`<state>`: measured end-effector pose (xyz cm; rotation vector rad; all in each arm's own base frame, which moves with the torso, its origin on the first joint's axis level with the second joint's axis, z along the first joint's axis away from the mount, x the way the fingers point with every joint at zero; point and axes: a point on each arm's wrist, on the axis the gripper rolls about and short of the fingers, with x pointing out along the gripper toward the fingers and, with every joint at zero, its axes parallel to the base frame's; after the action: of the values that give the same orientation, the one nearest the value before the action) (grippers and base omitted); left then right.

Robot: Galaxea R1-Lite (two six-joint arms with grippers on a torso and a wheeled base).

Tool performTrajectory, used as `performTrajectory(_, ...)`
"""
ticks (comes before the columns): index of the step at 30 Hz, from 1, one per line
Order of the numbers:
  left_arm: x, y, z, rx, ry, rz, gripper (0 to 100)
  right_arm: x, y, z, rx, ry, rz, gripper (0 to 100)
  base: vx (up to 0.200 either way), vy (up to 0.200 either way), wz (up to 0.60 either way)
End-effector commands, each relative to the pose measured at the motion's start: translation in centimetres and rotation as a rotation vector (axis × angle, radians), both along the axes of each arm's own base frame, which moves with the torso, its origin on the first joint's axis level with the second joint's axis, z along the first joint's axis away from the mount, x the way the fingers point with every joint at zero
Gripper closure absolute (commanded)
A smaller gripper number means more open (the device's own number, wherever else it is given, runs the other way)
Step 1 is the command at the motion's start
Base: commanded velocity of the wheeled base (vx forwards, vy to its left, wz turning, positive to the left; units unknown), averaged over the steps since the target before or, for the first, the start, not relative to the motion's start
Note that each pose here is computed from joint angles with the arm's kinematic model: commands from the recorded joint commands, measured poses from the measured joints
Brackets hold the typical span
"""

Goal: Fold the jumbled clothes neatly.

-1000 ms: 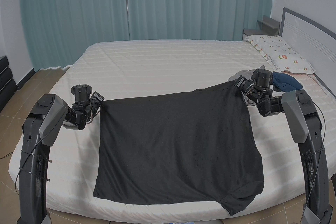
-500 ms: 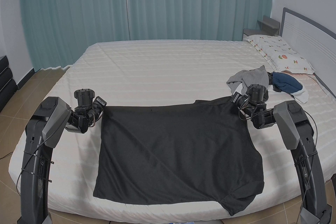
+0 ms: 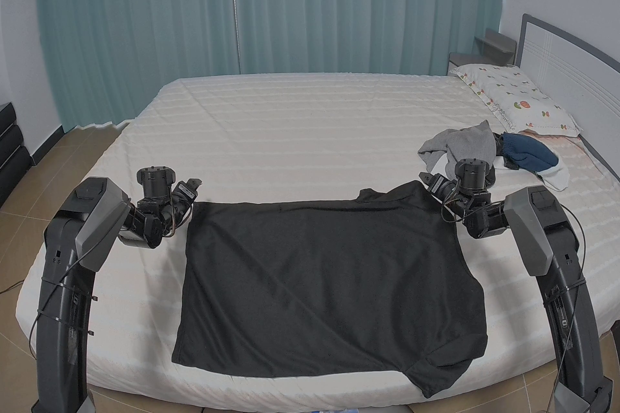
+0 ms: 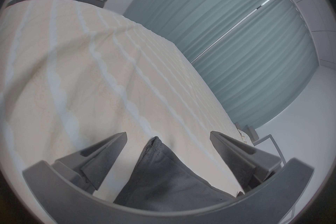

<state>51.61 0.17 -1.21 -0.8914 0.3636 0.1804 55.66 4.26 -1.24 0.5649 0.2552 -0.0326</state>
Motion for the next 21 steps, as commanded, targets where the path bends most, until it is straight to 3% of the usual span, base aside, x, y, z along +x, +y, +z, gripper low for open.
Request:
performTrajectory(1, -2.6, 0.3, 5.3, -0.011, -0.035, 0.002, 0, -1.7, -0.7, 5.2, 0.037, -0.02, -0.04, 0, 0.0, 0.0, 0.0)
performTrajectory(4, -3.4, 0.1, 6.3, -0.015, -0.046, -0.001, 0, -3.5, -0.8, 6.6, 0.055, 0.013, -0.035, 0, 0.0, 0.0, 0.0)
performTrajectory(6, -4.9, -0.5, 7.4, -0.017, -0.046, -0.016, 0, -6.8, -0.9, 7.7, 0.063, 0.091, -0.016, 0, 0.0, 0.0, 0.0)
performTrajectory(10, -7.0, -0.8, 8.8, -0.035, -0.022, -0.063, 0, -12.1, -1.4, 7.9, 0.085, 0.208, 0.033, 0, 0.0, 0.0, 0.0)
performTrajectory(12, -7.6, -0.9, 8.8, -0.039, -0.01, -0.076, 0, -13.0, -1.6, 8.0, 0.098, 0.219, 0.042, 0, 0.0, 0.0, 0.0)
performTrajectory(15, -11.1, -1.1, 9.1, -0.068, 0.049, -0.141, 0, -17.5, -1.5, 8.1, 0.188, 0.258, 0.074, 0, 0.0, 0.0, 0.0)
performTrajectory(21, -16.7, -2.2, 9.0, -0.103, 0.152, -0.229, 0, -23.2, -0.7, 7.2, 0.233, 0.363, 0.164, 0, 0.0, 0.0, 0.0)
